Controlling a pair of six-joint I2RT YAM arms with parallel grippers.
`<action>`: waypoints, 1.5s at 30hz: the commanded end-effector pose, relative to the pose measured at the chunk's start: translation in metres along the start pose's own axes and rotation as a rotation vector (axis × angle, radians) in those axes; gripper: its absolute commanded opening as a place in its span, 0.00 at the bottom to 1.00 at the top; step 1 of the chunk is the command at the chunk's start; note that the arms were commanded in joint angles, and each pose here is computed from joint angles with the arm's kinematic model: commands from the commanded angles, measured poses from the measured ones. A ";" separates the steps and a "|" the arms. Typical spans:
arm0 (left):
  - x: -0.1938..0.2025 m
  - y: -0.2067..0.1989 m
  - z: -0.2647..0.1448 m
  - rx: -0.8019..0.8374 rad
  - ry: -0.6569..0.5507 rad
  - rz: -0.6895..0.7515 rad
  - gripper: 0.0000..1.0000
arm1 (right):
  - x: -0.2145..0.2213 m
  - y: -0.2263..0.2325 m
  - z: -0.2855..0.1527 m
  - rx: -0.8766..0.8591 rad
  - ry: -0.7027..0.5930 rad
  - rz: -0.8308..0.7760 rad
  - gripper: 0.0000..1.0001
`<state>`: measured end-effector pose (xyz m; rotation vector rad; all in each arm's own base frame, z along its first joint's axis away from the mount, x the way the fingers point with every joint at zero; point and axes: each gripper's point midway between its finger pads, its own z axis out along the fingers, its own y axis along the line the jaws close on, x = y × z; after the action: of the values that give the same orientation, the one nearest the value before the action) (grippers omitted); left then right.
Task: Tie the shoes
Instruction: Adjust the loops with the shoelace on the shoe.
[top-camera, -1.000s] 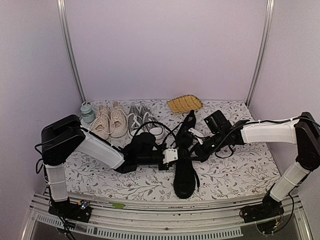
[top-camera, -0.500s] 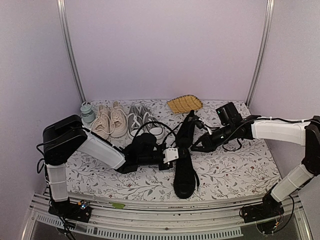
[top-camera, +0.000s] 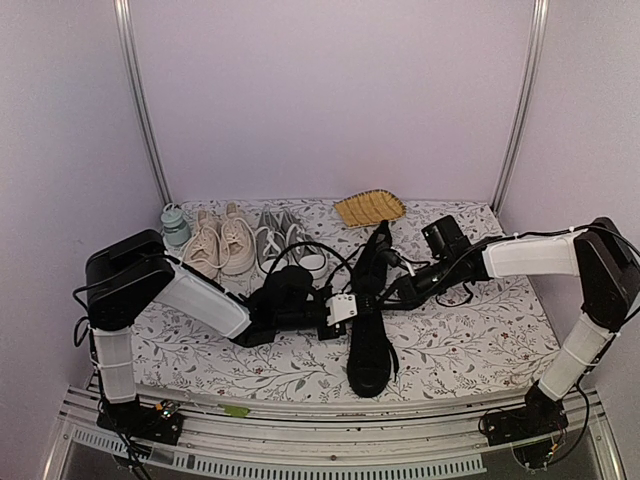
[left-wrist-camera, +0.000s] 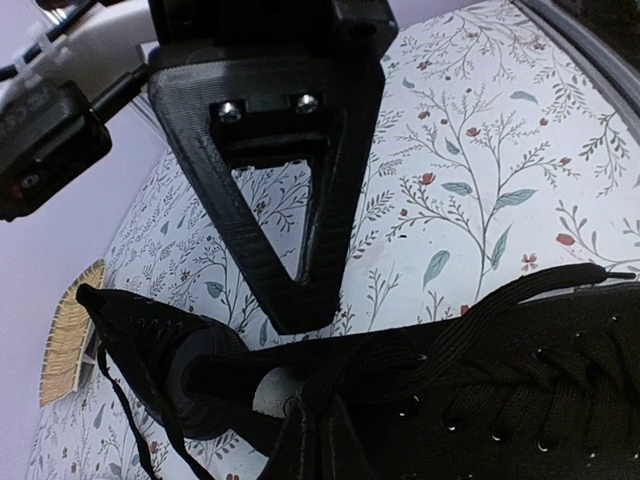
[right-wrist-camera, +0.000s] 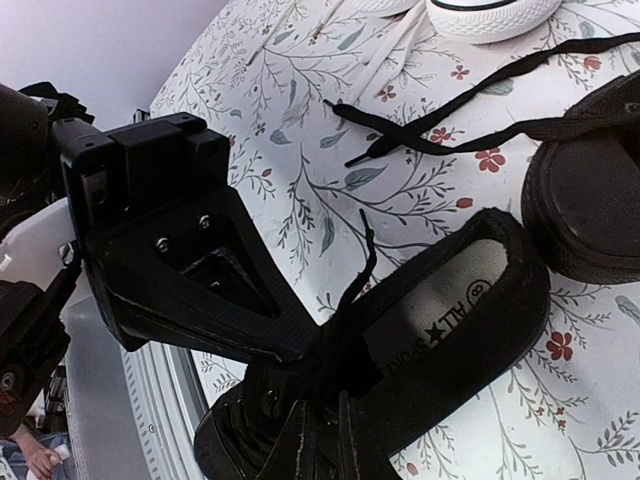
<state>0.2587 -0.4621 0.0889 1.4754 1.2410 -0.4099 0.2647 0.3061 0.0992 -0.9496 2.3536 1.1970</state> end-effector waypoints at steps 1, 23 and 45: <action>-0.001 0.004 0.001 -0.022 -0.012 -0.008 0.00 | -0.005 0.012 0.005 -0.090 -0.021 -0.022 0.11; 0.001 0.002 0.003 -0.018 -0.015 -0.017 0.00 | 0.014 0.018 0.023 -0.138 0.028 -0.023 0.09; 0.002 0.002 0.002 -0.020 -0.014 -0.021 0.00 | 0.005 0.037 0.024 -0.172 0.001 -0.097 0.24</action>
<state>0.2601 -0.4620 0.0896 1.4597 1.2458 -0.4099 0.2448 0.3282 0.0908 -1.0415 2.2987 1.3292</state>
